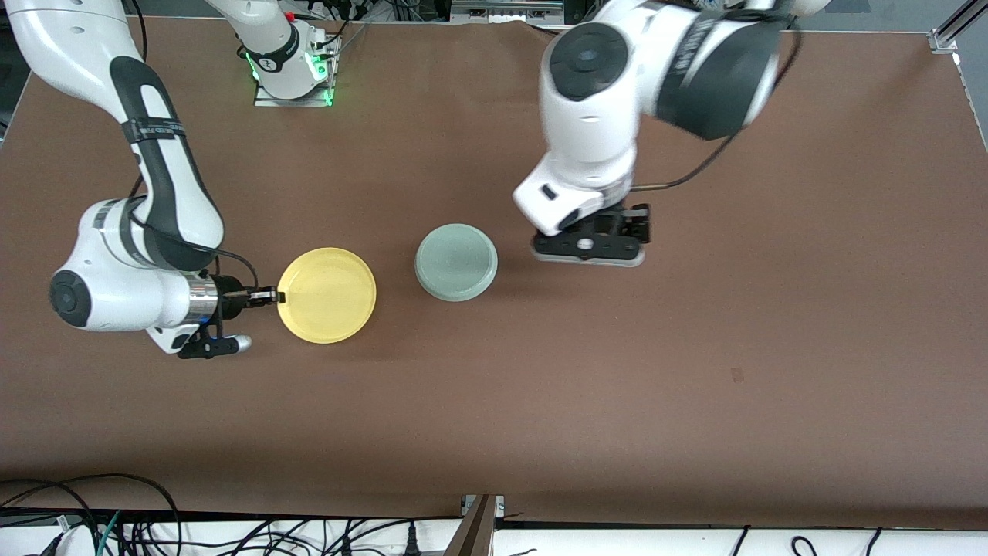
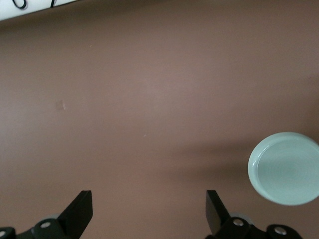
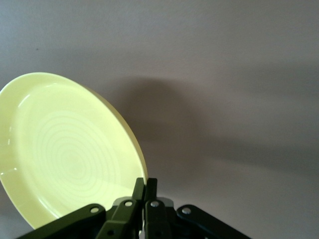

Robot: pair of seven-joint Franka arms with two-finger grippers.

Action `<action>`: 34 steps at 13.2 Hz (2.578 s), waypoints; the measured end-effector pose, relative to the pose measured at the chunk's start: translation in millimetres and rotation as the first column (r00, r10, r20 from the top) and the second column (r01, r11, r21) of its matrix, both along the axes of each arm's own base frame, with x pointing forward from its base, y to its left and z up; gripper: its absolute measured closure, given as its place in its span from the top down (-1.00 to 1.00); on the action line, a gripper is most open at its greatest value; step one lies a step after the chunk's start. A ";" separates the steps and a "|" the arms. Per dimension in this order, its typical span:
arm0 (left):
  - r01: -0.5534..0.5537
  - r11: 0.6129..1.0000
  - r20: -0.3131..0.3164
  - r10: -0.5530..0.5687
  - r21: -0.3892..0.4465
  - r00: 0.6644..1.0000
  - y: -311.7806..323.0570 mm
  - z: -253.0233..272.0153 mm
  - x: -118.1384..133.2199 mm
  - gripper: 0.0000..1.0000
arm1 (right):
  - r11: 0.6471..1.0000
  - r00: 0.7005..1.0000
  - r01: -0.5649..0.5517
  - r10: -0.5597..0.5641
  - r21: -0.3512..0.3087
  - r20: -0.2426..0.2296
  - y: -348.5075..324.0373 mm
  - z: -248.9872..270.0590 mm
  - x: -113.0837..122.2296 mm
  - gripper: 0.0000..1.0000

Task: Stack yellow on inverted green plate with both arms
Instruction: 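Move the yellow plate onto the green plate while the left gripper withdraws, then lower the yellow plate onto the green plate and open the right gripper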

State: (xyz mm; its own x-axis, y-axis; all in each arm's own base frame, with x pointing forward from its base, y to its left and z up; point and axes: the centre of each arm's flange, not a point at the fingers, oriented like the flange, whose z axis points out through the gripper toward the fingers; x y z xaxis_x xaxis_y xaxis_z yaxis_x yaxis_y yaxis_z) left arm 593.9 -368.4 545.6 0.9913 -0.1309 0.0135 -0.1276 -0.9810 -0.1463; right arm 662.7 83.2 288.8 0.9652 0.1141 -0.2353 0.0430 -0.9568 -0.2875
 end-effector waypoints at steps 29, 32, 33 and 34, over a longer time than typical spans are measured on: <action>-0.205 0.974 -0.133 0.192 -0.095 0.972 381.0 30.2 -88.4 1.00 | 0.998 0.993 0.055 -0.059 0.044 0.103 209.0 -84.9 -151.2 -0.96; -0.228 0.969 -0.118 0.216 -0.098 0.969 393.3 35.4 -86.2 1.00 | 0.997 0.993 0.056 -0.060 0.045 0.105 209.0 -85.7 -151.3 -0.96; -0.237 0.966 -0.110 0.226 -0.100 0.968 399.2 39.2 -85.0 1.00 | 0.997 0.993 0.056 -0.060 0.045 0.105 209.5 -86.6 -151.7 -0.96; -0.242 0.965 -0.105 0.232 -0.101 0.967 402.2 41.5 -84.1 1.00 | 0.997 0.992 0.057 -0.061 0.047 0.108 210.1 -87.7 -151.7 -0.96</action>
State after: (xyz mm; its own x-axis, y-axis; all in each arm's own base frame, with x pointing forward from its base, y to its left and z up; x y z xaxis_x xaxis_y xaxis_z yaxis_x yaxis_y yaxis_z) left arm 509.8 33.8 587.1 0.9915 0.1051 -0.0773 0.1028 -0.9942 -0.0325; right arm 511.0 293.3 201.1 0.9903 0.0639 -0.1237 0.0203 -0.9453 -0.3255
